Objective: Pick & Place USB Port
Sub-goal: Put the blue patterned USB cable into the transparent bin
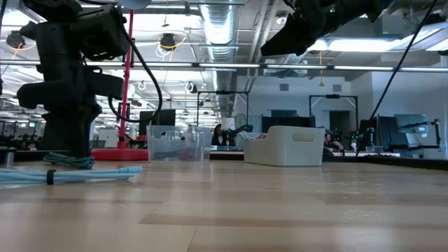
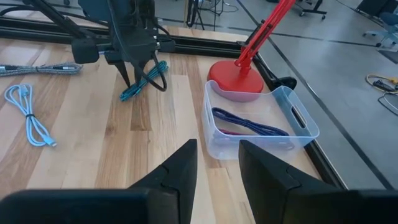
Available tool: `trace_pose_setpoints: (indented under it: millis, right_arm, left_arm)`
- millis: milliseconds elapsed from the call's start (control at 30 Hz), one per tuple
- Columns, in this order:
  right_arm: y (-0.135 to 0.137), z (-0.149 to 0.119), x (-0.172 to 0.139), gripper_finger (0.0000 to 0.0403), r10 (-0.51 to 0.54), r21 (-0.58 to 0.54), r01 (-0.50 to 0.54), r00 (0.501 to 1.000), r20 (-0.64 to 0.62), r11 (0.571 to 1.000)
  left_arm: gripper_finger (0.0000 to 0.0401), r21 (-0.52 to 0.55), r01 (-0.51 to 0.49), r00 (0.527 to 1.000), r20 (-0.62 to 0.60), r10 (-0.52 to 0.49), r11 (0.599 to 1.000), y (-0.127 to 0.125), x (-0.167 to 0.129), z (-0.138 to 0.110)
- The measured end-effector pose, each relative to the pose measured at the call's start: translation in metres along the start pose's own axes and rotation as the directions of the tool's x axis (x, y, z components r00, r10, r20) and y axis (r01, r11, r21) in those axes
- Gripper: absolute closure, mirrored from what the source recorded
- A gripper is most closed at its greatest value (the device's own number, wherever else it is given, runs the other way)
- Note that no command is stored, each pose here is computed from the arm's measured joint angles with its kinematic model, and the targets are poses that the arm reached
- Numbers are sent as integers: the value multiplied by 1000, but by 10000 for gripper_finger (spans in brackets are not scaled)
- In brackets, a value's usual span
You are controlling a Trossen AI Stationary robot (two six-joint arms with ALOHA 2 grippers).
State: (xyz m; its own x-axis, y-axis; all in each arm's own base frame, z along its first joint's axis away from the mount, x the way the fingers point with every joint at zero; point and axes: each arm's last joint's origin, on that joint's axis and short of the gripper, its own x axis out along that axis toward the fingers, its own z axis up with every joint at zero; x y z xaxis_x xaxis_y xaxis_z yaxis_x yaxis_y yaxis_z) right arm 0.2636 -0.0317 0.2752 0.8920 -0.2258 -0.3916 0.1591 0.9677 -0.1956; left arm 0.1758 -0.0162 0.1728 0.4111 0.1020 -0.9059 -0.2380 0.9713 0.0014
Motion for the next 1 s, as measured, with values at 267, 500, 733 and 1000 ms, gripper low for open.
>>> trace_pose_setpoints:
  millis: [267,500,733,1000]
  right_arm:
    - [0,0,0,292,0,0,0,1000,-1,1000]
    - [0,0,0,292,0,0,0,1000,-1,1000]
    - [0,0,0,292,0,1,0,1000,3,1000]
    - [0,0,0,292,0,1,0,1000,3,1000]
  left_arm:
    - [325,-7,9,1000,27,-9,1000,-1,13,-2]
    - [324,-45,31,998,60,-28,999,-1,23,-10]
    - [309,-60,92,994,63,-88,994,0,18,-12]
    - [290,-84,90,995,42,-87,992,4,26,-18]
